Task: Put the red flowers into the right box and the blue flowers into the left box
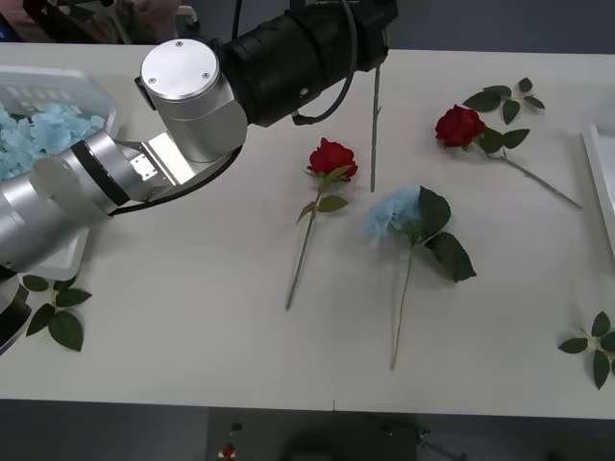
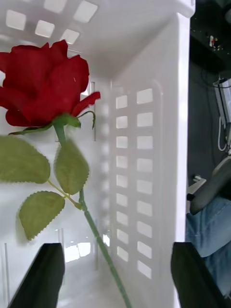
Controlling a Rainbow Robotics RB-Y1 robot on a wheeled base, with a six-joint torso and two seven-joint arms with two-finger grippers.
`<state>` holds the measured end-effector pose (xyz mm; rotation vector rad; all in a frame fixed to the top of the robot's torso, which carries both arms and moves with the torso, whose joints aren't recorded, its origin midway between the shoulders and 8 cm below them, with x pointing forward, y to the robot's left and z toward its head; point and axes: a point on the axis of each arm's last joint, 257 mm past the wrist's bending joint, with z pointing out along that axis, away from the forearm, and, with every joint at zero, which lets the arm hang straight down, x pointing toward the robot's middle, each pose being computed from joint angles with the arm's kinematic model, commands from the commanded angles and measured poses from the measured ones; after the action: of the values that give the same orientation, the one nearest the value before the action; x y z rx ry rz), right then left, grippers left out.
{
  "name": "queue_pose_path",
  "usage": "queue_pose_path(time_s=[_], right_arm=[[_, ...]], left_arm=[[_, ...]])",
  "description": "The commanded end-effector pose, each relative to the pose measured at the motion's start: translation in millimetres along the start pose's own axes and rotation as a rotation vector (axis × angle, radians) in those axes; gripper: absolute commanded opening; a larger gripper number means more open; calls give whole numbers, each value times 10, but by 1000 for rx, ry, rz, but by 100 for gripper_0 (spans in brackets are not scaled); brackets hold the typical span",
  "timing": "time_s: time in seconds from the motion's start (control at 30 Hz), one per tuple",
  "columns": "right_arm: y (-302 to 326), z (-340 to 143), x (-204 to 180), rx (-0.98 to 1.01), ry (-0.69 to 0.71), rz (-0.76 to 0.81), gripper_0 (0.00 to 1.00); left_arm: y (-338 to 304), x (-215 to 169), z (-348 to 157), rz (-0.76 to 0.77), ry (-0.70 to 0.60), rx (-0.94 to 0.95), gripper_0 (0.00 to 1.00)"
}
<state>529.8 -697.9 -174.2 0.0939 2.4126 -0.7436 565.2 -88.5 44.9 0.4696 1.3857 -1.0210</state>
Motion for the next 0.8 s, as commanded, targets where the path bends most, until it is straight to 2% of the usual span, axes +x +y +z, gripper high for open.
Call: queue_pose_path(time_s=[0.03,0.1,0.23,0.4,0.57,0.8], right_arm=[[319,-149,-353,-119,-59,10,73],[653,-295,-478,-252,-69,43,74],[1192,-695,-730,-458,-107,-17,75],[1988,-1615,-1065,-802,-271,-46,75],[2484,-2301,-1072,-996,-416,-37,75],[3147,-3205,-863,-1289,-533,95,75]], left_arm=[[-148,-210,25,83,-25,27,0],[-148,-210,25,83,-25,27,0],[-148,-210,25,83,-25,27,0],[-148,-210,25,83,-25,27,0],[-148,-210,25,83,-25,27,0],[-148,-210,25,83,-25,27,0]])
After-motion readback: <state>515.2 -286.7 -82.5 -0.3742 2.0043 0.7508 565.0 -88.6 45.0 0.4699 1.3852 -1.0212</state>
